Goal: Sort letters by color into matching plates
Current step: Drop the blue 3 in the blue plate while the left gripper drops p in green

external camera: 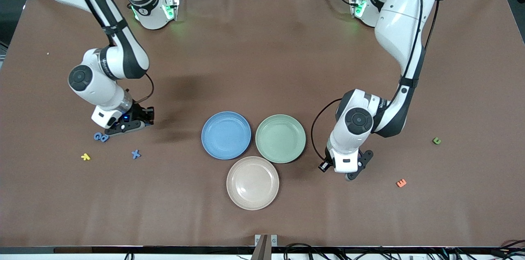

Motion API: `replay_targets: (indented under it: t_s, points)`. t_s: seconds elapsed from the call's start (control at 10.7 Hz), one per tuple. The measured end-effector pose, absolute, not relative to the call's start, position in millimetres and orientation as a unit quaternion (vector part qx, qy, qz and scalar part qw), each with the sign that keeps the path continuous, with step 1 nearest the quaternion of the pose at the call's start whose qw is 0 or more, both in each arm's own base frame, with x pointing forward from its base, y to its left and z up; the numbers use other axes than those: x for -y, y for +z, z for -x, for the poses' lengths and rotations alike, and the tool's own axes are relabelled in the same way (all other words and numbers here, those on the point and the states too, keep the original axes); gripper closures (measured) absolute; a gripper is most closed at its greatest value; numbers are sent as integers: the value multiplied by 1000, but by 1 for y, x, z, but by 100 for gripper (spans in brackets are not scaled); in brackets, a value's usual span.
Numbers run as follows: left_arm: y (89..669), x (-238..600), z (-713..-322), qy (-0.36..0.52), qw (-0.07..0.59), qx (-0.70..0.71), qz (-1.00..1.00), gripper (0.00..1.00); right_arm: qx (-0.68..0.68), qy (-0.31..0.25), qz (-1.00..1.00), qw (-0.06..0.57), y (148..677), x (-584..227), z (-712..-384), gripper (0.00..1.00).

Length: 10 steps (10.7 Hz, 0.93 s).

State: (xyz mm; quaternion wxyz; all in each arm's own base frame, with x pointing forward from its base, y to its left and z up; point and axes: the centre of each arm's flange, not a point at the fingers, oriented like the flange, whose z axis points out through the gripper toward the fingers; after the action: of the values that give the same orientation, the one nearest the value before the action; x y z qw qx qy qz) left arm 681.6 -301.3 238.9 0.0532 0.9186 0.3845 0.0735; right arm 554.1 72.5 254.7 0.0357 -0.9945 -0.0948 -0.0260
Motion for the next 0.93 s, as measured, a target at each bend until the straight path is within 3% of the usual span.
replay_targets:
  t_s: [0.37,0.93]
  points:
    - [255,346,-661,62,70,-387,-917,72,-14,-17,999,47,293,-156,-575,72]
    - [258,414,-620,37,90,-375,-922,72,-128,-9,990,62,261,-287,-590,72]
